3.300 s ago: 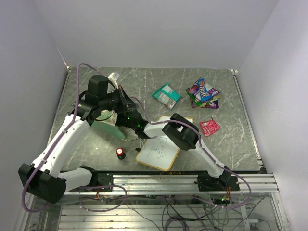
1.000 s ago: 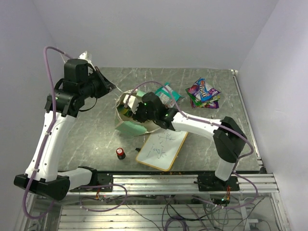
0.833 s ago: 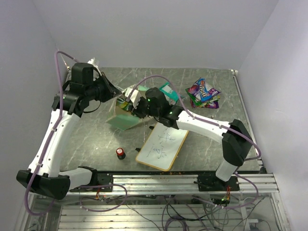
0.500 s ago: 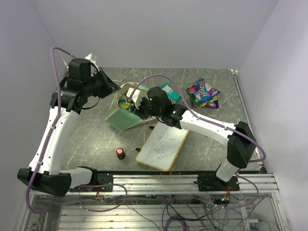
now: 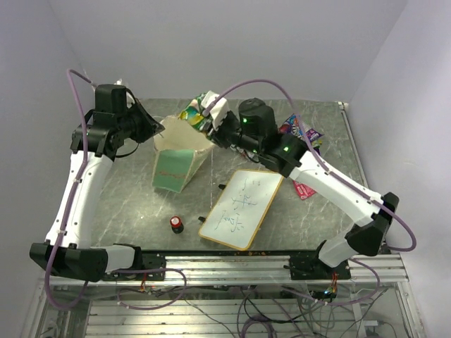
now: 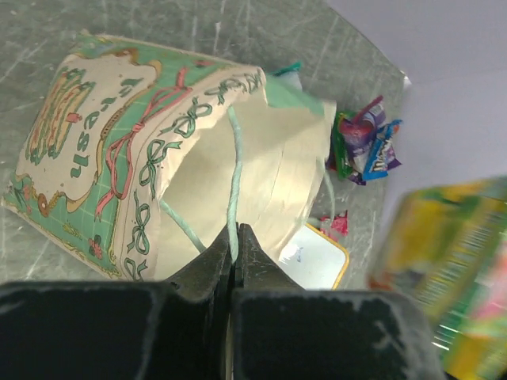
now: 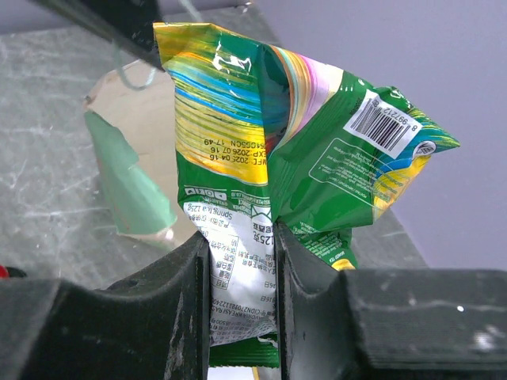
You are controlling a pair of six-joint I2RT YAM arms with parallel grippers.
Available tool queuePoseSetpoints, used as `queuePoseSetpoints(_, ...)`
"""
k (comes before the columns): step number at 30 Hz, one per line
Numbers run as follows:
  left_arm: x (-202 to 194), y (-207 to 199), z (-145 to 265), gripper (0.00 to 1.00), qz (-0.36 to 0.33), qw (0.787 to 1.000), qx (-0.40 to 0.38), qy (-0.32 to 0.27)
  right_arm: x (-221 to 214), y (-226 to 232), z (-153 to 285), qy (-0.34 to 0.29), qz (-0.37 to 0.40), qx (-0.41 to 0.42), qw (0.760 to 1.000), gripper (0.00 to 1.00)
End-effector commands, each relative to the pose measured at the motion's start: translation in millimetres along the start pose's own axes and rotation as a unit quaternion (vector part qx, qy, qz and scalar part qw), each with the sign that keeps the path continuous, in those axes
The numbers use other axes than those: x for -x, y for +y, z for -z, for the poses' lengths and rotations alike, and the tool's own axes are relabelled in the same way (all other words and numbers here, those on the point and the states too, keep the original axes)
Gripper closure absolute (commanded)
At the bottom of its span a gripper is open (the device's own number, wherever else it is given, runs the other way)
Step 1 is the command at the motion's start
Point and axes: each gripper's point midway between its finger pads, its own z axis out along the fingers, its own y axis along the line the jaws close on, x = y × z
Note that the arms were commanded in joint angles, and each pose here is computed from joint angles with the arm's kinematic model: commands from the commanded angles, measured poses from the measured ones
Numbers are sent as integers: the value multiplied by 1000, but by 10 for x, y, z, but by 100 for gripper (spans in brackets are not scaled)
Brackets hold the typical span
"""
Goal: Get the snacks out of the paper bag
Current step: Take out the snack from the paper bag, then place the snack at the center of the board.
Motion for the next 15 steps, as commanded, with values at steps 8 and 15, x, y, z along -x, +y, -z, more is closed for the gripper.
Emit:
queuePoseSetpoints(8,159,446,29,93,-3,996,91,-15,-433,-1348,781,85,-93,-254,959,100)
queuePoseSetpoints(15,216,625,192,82,-14,990,135,-28,-1178,-1356,473,133,-105,-224,960,100)
